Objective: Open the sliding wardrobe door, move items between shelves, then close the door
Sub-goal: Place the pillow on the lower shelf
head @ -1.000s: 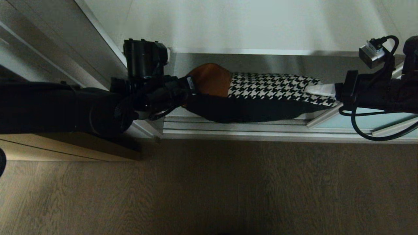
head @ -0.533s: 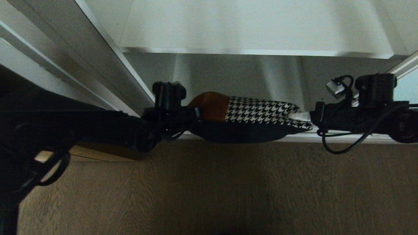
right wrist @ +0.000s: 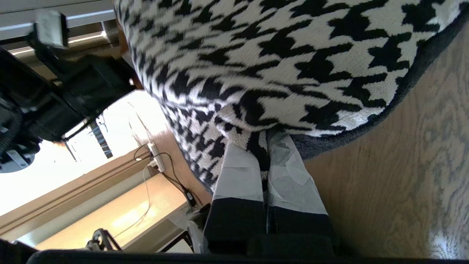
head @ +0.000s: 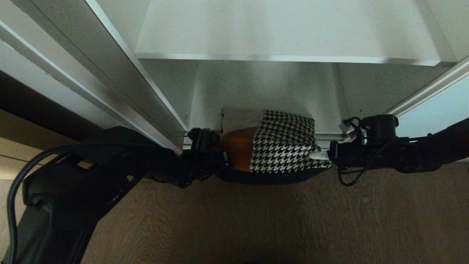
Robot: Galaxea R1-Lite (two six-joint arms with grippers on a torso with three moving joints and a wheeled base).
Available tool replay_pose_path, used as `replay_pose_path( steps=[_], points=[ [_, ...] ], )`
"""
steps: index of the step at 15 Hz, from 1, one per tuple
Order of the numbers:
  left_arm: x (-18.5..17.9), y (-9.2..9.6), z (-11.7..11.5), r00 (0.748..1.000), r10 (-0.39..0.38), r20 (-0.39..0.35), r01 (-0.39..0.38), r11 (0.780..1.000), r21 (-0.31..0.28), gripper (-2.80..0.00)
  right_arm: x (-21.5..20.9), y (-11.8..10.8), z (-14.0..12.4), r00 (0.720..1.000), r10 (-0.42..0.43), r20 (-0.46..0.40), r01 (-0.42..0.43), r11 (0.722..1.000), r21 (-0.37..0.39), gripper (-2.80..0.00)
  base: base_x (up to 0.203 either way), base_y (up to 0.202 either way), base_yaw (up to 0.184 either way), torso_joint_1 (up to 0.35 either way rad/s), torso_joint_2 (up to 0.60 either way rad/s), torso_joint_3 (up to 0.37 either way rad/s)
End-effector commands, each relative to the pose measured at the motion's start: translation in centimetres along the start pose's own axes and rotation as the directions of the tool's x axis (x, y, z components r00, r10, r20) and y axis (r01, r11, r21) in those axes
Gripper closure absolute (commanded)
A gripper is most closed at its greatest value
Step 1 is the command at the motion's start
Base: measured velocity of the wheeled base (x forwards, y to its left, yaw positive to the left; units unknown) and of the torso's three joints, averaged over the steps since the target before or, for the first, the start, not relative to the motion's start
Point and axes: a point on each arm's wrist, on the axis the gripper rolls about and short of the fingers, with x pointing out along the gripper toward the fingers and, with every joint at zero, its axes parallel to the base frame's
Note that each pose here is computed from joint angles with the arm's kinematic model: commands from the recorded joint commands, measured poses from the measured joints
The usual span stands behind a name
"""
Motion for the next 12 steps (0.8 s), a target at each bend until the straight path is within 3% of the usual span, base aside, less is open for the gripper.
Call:
replay_pose_path(
  steps=[1, 2, 4, 7, 10, 12],
  points=[
    [1.0, 0.9, -2.3, 0.996, 0.037, -0.082, -0.036, 0.999, 0.01, 0.0, 1.2, -1.4, -0.7, 1.0, -0.009, -0.026, 0.009, 1.0, 0.022, 0.0, 0.0, 0.0, 0.0, 0.0, 0.0, 0.0],
    [1.1, 1.0, -2.6, 0.994, 0.04, -0.102, -0.039, 0.999, 0.013, 0.0, 1.6, -1.8, -0.6, 1.0, -0.01, -0.027, 0.011, 1.0, 0.024, 0.0, 0.0, 0.0, 0.0, 0.0, 0.0, 0.0],
    [0.6, 0.5, -1.4, 0.998, 0.021, -0.061, -0.021, 1.0, 0.002, 0.0, 1.0, -1.1, 0.0, 1.0, -0.005, -0.006, 0.005, 1.0, 0.011, 0.0, 0.0, 0.0, 0.0, 0.0, 0.0, 0.0],
    [-3.0, -1.3, 3.9, 0.995, -0.044, 0.086, 0.046, 0.999, -0.022, 0.0, -2.1, 2.1, 1.8, 0.997, 0.026, 0.068, -0.023, 0.998, -0.054, 0.0, 0.0, 0.0, 0.0, 0.0, 0.0, 0.0],
    [-4.9, -3.3, 8.9, 0.963, -0.105, 0.247, 0.115, 0.993, -0.029, 0.0, -4.6, 5.8, 4.0, 0.985, 0.084, 0.149, -0.062, 0.987, -0.146, 0.0, 0.0, 0.0, 0.0, 0.0, 0.0, 0.0],
    [-7.4, -4.3, 12.0, 0.928, -0.144, 0.344, 0.162, 0.987, -0.022, 0.0, -5.9, 7.8, 5.2, 0.973, 0.139, 0.186, -0.099, 0.973, -0.21, 0.0, 0.0, 0.0, 0.0, 0.0, 0.0, 0.0]
  ],
)
